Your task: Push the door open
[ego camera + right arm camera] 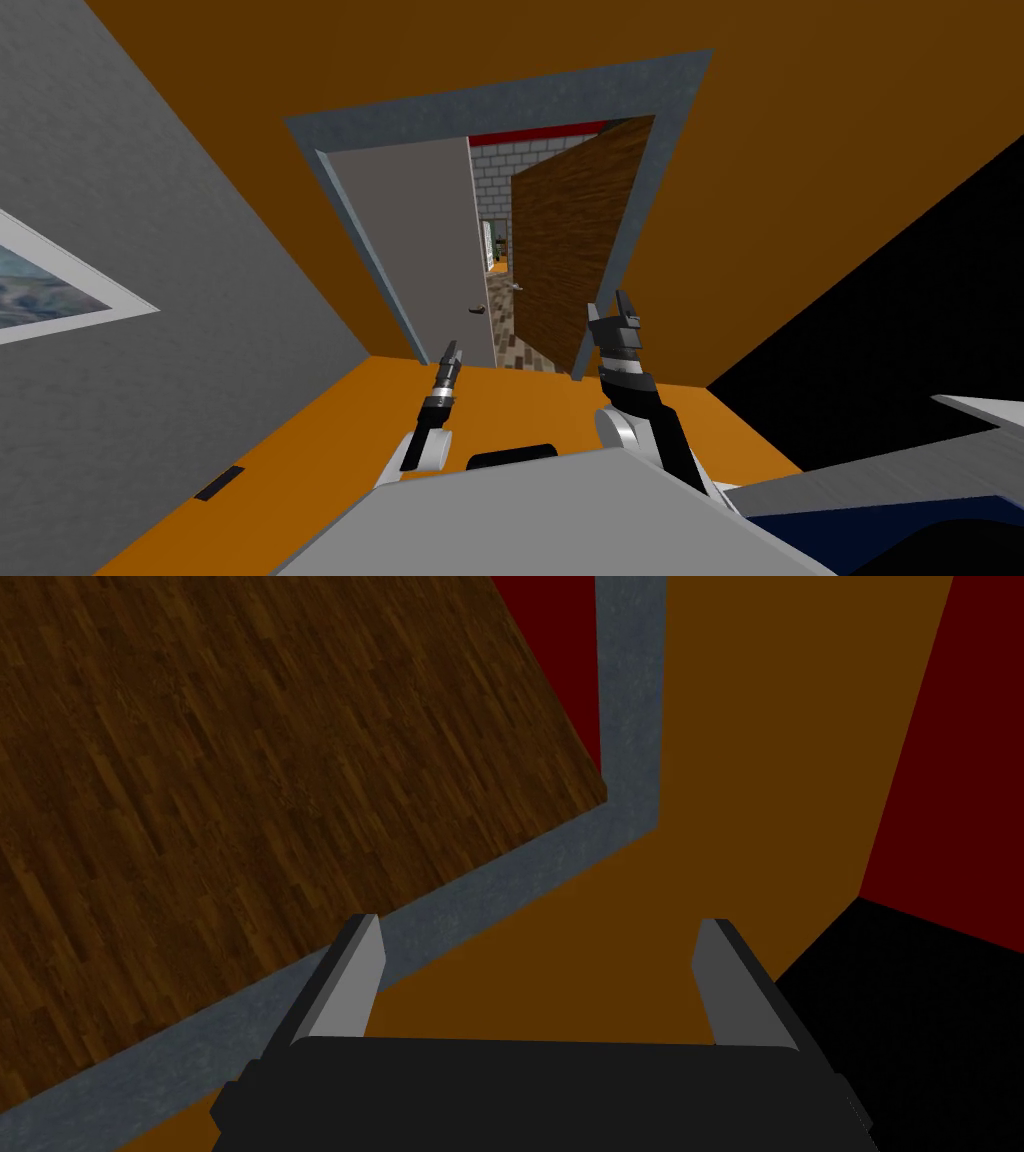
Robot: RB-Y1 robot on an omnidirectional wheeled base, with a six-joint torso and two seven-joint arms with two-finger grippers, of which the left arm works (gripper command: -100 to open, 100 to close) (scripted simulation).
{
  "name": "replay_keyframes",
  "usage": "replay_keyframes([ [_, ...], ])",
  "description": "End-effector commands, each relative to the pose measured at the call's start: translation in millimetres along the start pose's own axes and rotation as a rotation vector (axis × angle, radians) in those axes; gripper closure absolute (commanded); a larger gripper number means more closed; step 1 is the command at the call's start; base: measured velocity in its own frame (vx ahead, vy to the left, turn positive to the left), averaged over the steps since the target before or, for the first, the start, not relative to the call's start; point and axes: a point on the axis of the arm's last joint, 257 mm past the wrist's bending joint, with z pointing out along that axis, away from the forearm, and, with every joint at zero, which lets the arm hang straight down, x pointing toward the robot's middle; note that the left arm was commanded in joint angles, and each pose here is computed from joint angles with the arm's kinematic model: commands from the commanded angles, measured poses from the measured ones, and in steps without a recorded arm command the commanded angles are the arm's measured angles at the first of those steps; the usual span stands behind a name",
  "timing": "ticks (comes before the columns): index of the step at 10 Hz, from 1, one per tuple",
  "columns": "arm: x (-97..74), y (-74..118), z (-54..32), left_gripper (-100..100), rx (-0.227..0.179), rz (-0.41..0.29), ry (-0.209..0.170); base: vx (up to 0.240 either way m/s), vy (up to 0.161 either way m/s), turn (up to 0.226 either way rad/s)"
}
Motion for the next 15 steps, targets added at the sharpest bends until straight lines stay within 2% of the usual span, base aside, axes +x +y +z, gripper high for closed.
replay_keyframes([
  [1, 2.1, 11.6, -0.8, -100, -0.018, -0.009, 0.010, 0.116, 0.032, 0.006],
  [10, 17.4, 70.5, -2.9, -100, -0.111, -0.045, 0.059, 0.101, 0.033, 0.005],
  [15, 23.9, 99.3, -7.3, -100, -0.164, -0.061, 0.081, 0.098, 0.027, 0.005],
])
